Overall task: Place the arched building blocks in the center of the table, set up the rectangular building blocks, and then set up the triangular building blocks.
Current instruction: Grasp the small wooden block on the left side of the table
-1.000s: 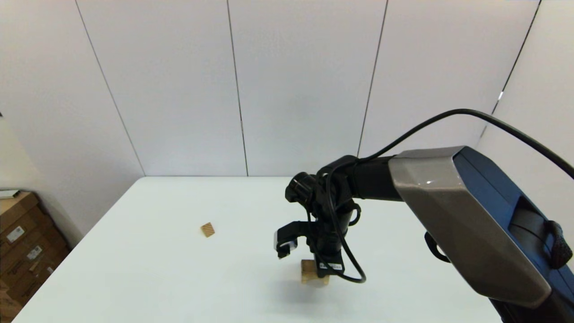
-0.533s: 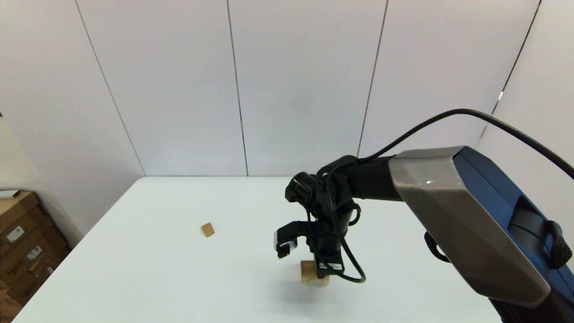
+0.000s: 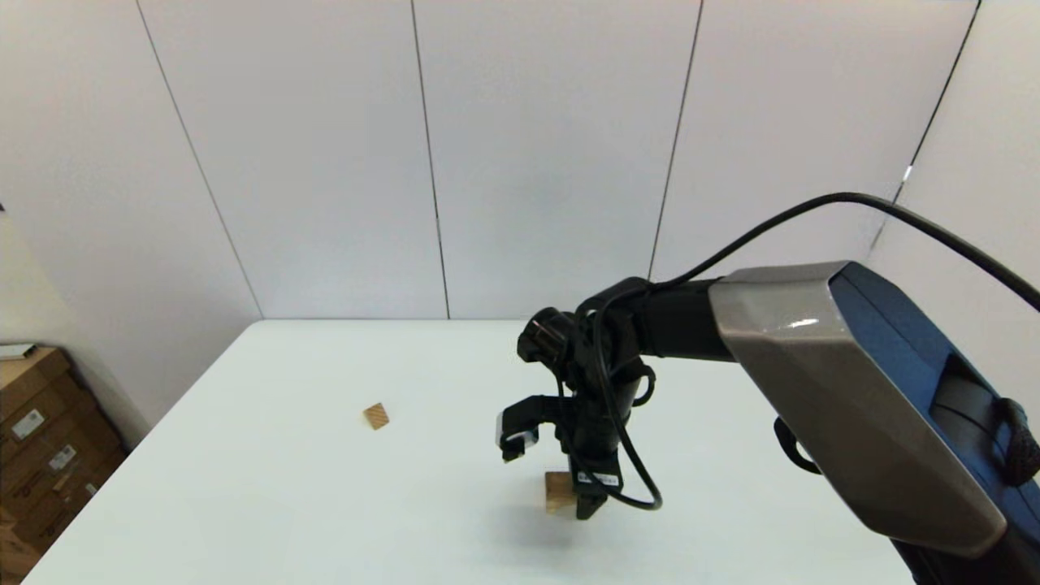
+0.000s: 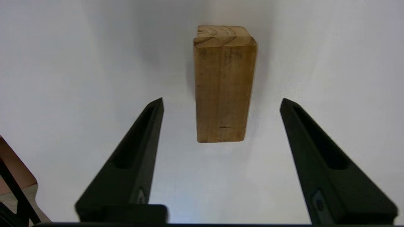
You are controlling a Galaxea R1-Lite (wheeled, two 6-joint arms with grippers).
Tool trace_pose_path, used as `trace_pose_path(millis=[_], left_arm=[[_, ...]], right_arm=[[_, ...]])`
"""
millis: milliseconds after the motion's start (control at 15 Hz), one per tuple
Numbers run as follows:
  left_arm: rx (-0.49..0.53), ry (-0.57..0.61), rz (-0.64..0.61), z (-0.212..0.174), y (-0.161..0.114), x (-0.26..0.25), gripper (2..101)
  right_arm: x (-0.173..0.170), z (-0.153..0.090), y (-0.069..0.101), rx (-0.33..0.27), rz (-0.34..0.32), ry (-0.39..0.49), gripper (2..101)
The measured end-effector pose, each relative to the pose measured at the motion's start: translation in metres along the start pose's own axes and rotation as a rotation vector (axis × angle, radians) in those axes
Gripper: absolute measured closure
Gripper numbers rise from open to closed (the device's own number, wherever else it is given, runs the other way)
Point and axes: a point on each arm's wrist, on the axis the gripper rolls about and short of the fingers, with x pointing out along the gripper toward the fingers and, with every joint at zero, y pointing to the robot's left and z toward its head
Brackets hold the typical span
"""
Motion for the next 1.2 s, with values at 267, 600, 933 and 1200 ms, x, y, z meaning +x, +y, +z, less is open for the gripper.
trace_pose_path(millis=[267, 600, 933, 1200], left_arm=[[0.0, 0.0, 0.0, 0.0, 0.0, 0.0, 5.4], [0.0, 0.0, 0.0, 0.0, 0.0, 0.0, 5.4], [0.0, 0.0, 0.0, 0.0, 0.0, 0.0, 5.4], [0.0, 0.0, 0.0, 0.0, 0.0, 0.0, 5.4]], right_arm=[[-0.05, -0.009, 0.002, 0.043, -0.075, -0.063, 18.4], [-0.165, -0.058, 0.042, 0.12, -0.178, -0.144, 11.7], [-0.24, -0.138, 0.13, 0.226, -0.286, -0.22, 8.2], [-0.237, -0.209, 0.211, 0.372, -0.323, -0.21, 6.7]])
